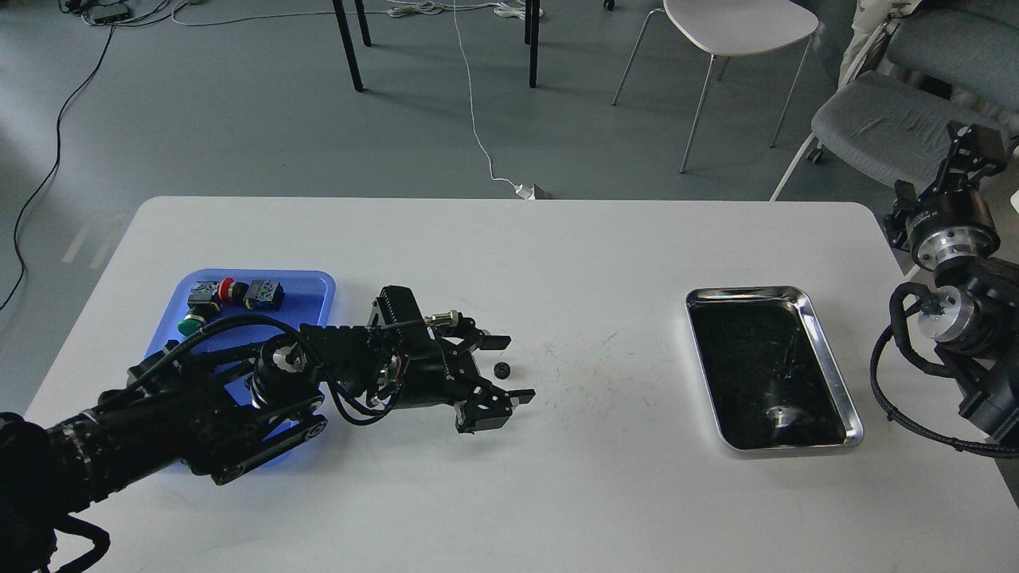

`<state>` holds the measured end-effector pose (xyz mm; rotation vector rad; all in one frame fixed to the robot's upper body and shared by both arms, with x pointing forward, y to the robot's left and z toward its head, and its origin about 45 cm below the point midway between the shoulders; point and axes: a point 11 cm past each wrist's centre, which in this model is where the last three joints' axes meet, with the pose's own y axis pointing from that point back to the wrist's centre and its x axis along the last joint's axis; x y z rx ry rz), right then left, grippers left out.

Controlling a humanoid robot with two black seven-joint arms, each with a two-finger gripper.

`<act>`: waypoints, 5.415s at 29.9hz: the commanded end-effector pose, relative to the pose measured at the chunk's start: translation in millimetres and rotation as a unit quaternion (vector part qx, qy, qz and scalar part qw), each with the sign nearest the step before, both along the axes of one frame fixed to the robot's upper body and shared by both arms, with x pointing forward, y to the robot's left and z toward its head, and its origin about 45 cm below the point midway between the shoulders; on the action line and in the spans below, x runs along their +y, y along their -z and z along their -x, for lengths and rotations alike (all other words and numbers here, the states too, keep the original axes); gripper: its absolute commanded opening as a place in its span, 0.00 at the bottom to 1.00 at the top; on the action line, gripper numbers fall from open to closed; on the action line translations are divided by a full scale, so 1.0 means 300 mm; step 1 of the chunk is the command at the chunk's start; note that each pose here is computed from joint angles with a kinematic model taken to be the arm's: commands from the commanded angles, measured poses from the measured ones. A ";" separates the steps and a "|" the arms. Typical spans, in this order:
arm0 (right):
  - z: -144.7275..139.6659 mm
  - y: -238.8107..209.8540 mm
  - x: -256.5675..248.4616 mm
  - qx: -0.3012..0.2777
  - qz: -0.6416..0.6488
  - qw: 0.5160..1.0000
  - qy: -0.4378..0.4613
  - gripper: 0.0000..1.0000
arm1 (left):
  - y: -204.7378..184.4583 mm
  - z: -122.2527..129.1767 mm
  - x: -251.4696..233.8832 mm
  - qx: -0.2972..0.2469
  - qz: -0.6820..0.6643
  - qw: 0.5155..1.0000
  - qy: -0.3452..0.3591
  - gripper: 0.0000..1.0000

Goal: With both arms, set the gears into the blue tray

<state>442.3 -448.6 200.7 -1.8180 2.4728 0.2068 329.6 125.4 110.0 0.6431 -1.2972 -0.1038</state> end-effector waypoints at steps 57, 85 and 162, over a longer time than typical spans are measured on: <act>0.013 0.020 -0.002 0.008 0.009 1.000 0.000 0.97 | 0.086 -0.052 0.066 -0.077 -0.049 0.995 0.033 0.30; 0.026 0.039 -0.005 0.015 0.012 1.000 -0.002 0.97 | -0.072 -0.111 0.165 -0.116 -0.051 0.991 0.039 0.16; 0.055 0.078 -0.007 0.037 0.033 0.999 -0.019 0.97 | -0.290 -0.185 0.989 -0.128 -0.005 0.933 -0.337 0.70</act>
